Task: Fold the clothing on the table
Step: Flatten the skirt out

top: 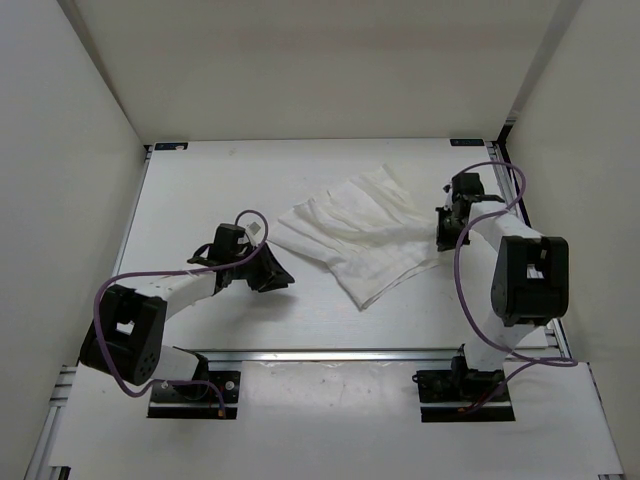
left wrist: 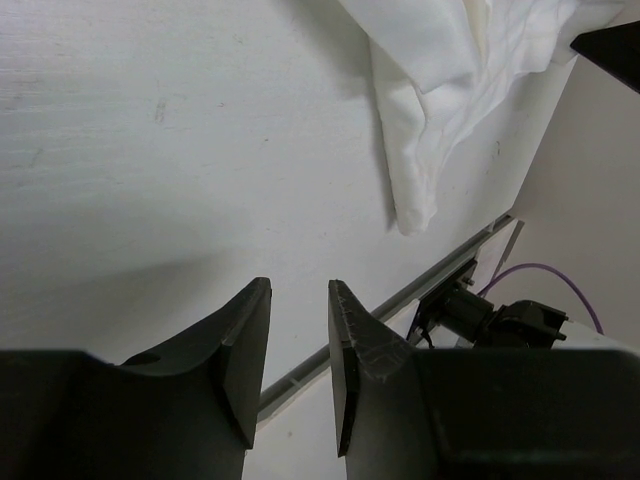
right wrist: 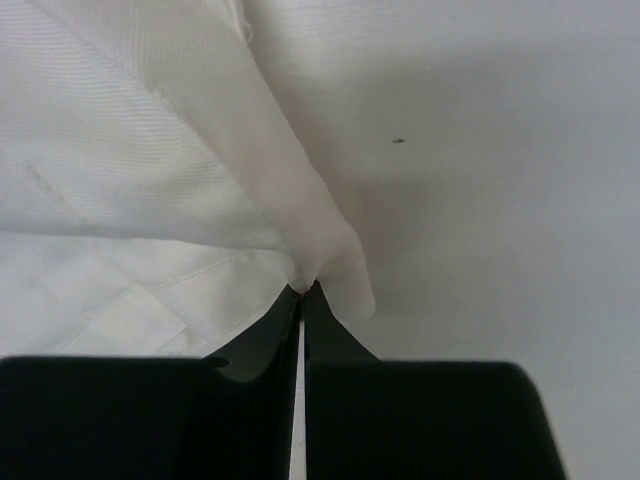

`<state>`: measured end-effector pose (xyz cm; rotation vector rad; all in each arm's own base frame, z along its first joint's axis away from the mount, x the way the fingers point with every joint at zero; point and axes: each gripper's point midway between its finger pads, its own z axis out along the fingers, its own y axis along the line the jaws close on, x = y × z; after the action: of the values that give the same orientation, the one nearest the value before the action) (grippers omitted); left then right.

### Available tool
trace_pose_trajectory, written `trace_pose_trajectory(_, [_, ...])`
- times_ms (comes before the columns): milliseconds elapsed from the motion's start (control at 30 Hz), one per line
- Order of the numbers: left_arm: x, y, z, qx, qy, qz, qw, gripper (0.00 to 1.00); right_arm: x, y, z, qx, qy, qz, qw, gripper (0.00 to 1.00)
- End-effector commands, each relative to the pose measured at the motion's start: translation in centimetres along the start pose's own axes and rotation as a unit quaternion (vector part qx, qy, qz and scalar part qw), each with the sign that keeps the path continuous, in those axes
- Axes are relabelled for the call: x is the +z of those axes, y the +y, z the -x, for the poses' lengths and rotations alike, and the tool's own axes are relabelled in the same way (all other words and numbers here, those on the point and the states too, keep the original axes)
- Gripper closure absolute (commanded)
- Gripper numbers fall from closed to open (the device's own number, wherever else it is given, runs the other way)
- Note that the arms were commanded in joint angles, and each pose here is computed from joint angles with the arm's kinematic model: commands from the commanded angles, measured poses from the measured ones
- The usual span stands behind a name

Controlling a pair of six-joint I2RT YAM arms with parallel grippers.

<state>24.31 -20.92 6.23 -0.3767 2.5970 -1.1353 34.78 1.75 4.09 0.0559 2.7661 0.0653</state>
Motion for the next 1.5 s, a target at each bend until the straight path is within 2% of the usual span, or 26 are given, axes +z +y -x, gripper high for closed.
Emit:
trace_pose_trajectory(0, [-0.2, -2.6, 0.4, 0.036, -0.004, -0.031, 0.999, 0.60, -4.1, 3.2, 2.5, -0.003, -0.057, 0.064, 0.996, 1.00])
trace_pose_trajectory(167, [-0.3, -2.6, 0.6, 0.017, -0.012, -0.043, 0.999, 0.61, -8.8, 11.7, 2.8, -0.071, -0.073, 0.180, 0.978, 1.00])
trace_pose_trajectory(233, [-0.3, -1.7, 0.5, 0.010, -0.009, -0.035, 0.999, 0.61, -10.8, 16.7, 2.3, -0.117, -0.074, 0.246, 0.959, 0.99])
trace_pose_trajectory(333, [-0.6, -1.3, 1.1, 0.010, -0.018, -0.029, 0.999, 0.60, -17.3, 22.0, 4.4, -0.150, -0.156, 0.353, 0.910, 1.00])
trace_pose_trajectory(367, [-0.7, -0.9, 1.4, 0.008, -0.023, -0.026, 0.999, 0.61, -18.8, 21.6, 5.5, -0.142, -0.182, 0.363, 0.903, 1.00])
trace_pose_trajectory(400, [-0.8, -1.1, 1.6, 0.007, -0.024, -0.028, 0.999, 0.61, -21.4, 21.9, 6.3, -0.129, -0.214, 0.397, 0.883, 1.00])
trace_pose_trajectory(433, [-0.9, -0.9, 2.0, 0.004, -0.030, -0.025, 0.999, 0.61, -22.2, 21.0, 7.1, -0.097, -0.230, 0.418, 0.873, 0.99])
trace_pose_trajectory(467, [-0.9, -1.1, 2.0, 0.008, -0.030, -0.026, 0.999, 0.61, -23.1, 18.2, 8.4, -0.063, -0.263, 0.410, 0.871, 1.00])
trace_pose_trajectory(500, [-0.7, -1.0, 1.7, 0.007, -0.024, -0.025, 0.999, 0.61, -23.1, 16.9, 8.4, -0.029, -0.272, 0.408, 0.871, 1.00])
trace_pose_trajectory(567, [-0.7, -1.0, 1.8, 0.006, -0.029, -0.023, 0.999, 0.61, -19.8, 11.3, 8.6, 0.050, -0.277, 0.336, 0.899, 1.00])
trace_pose_trajectory(633, [-0.3, -1.1, 1.1, 0.006, -0.021, -0.026, 0.999, 0.61, -13.3, 6.2, 5.4, 0.127, -0.234, 0.227, 0.937, 1.00])
trace_pose_trajectory(733, [0.0, -1.4, 0.5, 0.011, -0.010, -0.028, 0.999, 0.61, -8.0, 0.4, 0.7, 0.224, -0.176, 0.102, 0.953, 1.00])
trace_pose_trajectory(867, [0.4, -2.0, 0.2, 0.019, 0.002, -0.033, 0.999, 0.61, -6.1, -0.6, -2.1, 0.236, -0.142, 0.066, 0.959, 1.00])
trace_pose_trajectory(933, [0.8, -2.4, 0.2, 0.030, 0.006, -0.034, 0.999, 0.61, -5.9, -0.4, -1.9, 0.249, -0.138, 0.076, 0.956, 1.00])
trace_pose_trajectory(1000, [1.2, -3.1, 0.1, 0.034, 0.014, -0.038, 0.999, 0.61, -6.5, 0.8, -1.2, 0.229, -0.141, 0.096, 0.958, 0.99])
trace_pose_trajectory(1067, [1.2, -3.2, 0.1, 0.034, 0.013, -0.042, 0.998, 0.61, -7.5, 3.4, 0.1, 0.182, -0.134, 0.131, 0.965, 1.00])
trace_pose_trajectory(1133, [1.1, -2.7, 0.3, 0.031, 0.011, -0.041, 0.999, 0.62, -8.1, 9.3, -0.1, 0.097, -0.095, 0.199, 0.971, 1.00])
trace_pose_trajectory(1167, [1.0, -2.3, 0.3, 0.025, 0.014, -0.038, 0.999, 0.61, -9.8, 11.9, 0.8, 0.061, -0.097, 0.249, 0.962, 1.00])
trace_pose_trajectory(1233, [0.4, -1.2, 1.3, 0.015, 0.001, -0.032, 0.999, 0.62, -10.7, 19.1, -1.0, -0.024, -0.036, 0.349, 0.936, 1.00])
trace_pose_trajectory(1300, [-0.3, -0.3, 2.3, 0.004, -0.012, -0.022, 1.000, 0.61, -13.2, 24.3, -2.0, -0.090, -0.012, 0.427, 0.900, 1.00])
trace_pose_trajectory(1333, [-0.7, 0.1, 3.2, 0.004, -0.026, -0.018, 0.999, 0.62, -14.5, 27.2, -2.3, -0.139, -0.018, 0.463, 0.875, 1.00])
trace_pose_trajectory(1400, [-1.3, 0.8, 4.1, 0.000, -0.033, -0.008, 0.999, 0.62, -18.4, 30.4, -1.7, -0.222, -0.072, 0.508, 0.829, 1.00])
trace_pose_trajectory(1433, [-1.6, 1.2, 4.3, 0.001, -0.035, -0.002, 0.999, 0.62, -20.1, 30.7, -1.4, -0.235, -0.092, 0.523, 0.814, 0.99])
trace_pose_trajectory(1467, [-1.7, 1.0, 4.7, 0.004, -0.039, -0.002, 0.999, 0.61, -22.3, 31.1, -0.7, -0.251, -0.123, 0.549, 0.788, 1.00])
